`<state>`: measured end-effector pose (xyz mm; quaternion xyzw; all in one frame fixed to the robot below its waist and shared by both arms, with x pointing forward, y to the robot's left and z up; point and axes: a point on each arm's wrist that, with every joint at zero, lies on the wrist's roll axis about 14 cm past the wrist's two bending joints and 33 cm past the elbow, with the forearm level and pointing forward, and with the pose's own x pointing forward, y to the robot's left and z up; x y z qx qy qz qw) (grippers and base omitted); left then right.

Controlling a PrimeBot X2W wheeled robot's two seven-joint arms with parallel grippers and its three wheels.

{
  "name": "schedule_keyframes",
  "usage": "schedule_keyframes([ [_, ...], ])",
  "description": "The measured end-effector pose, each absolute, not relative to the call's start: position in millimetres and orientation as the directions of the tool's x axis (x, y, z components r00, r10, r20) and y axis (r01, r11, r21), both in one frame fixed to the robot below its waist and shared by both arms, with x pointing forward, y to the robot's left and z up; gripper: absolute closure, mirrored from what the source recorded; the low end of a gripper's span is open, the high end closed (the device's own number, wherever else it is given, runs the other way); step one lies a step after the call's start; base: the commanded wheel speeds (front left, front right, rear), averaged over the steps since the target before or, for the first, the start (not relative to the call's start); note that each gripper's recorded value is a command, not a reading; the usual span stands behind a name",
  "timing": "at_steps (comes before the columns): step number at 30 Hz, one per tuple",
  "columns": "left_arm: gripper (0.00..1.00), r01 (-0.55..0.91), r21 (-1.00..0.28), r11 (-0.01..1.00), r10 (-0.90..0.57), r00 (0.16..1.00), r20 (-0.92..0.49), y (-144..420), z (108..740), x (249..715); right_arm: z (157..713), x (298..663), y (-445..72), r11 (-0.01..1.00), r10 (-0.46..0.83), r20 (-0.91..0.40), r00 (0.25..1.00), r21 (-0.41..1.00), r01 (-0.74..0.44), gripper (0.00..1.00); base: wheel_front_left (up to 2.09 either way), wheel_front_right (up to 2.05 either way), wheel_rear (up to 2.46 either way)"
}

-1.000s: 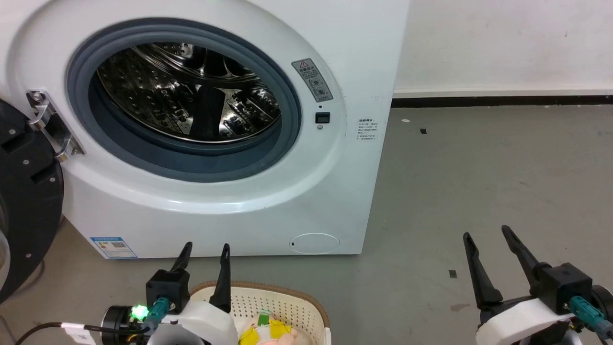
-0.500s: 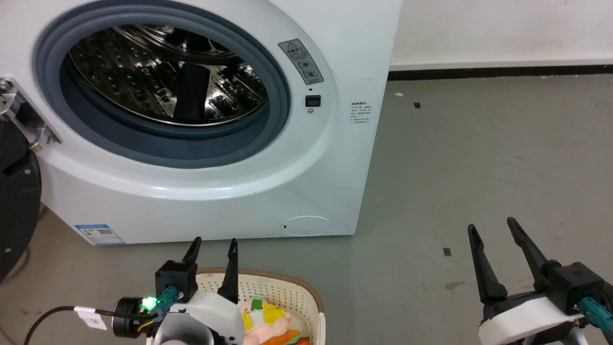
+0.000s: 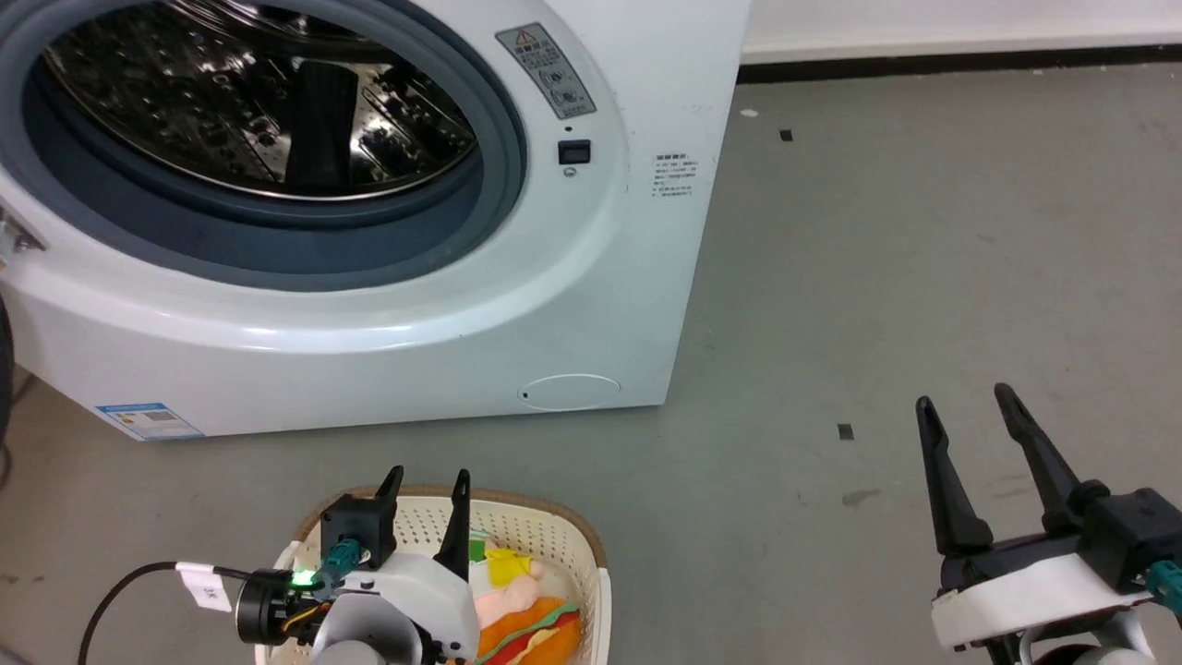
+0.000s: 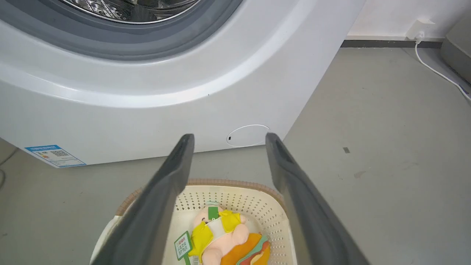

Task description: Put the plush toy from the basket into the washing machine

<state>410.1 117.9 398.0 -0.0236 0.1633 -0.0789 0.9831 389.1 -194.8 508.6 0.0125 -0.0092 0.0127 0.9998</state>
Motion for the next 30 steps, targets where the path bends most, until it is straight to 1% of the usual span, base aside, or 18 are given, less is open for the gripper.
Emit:
schedule_keyframes([
  [13,0.00,0.187,-0.074,0.980,-0.199,0.855,-0.479,107.8,336.2,413.3,499.5,397.8,-210.0,0.999,-0.021,0.013,1.000,0.035,0.020,0.00,0.00,0.00,0.00],
  [20,0.00,0.203,-0.061,0.977,-0.199,0.783,-0.589,110.0,296.8,411.2,488.7,402.5,-219.2,0.998,-0.049,-0.007,0.999,0.048,0.050,0.00,0.00,0.00,0.00],
  [24,0.00,0.176,-0.082,0.981,-0.187,0.738,-0.649,112.7,274.0,407.4,483.7,406.1,-223.7,0.997,-0.063,-0.013,0.998,0.048,0.063,0.00,0.00,0.00,0.00],
  [30,0.00,0.193,-0.077,0.978,-0.187,0.655,-0.732,116.5,240.6,396.7,478.2,411.3,-231.3,0.995,-0.084,-0.016,0.996,0.048,0.085,0.00,0.00,0.00,0.00],
])
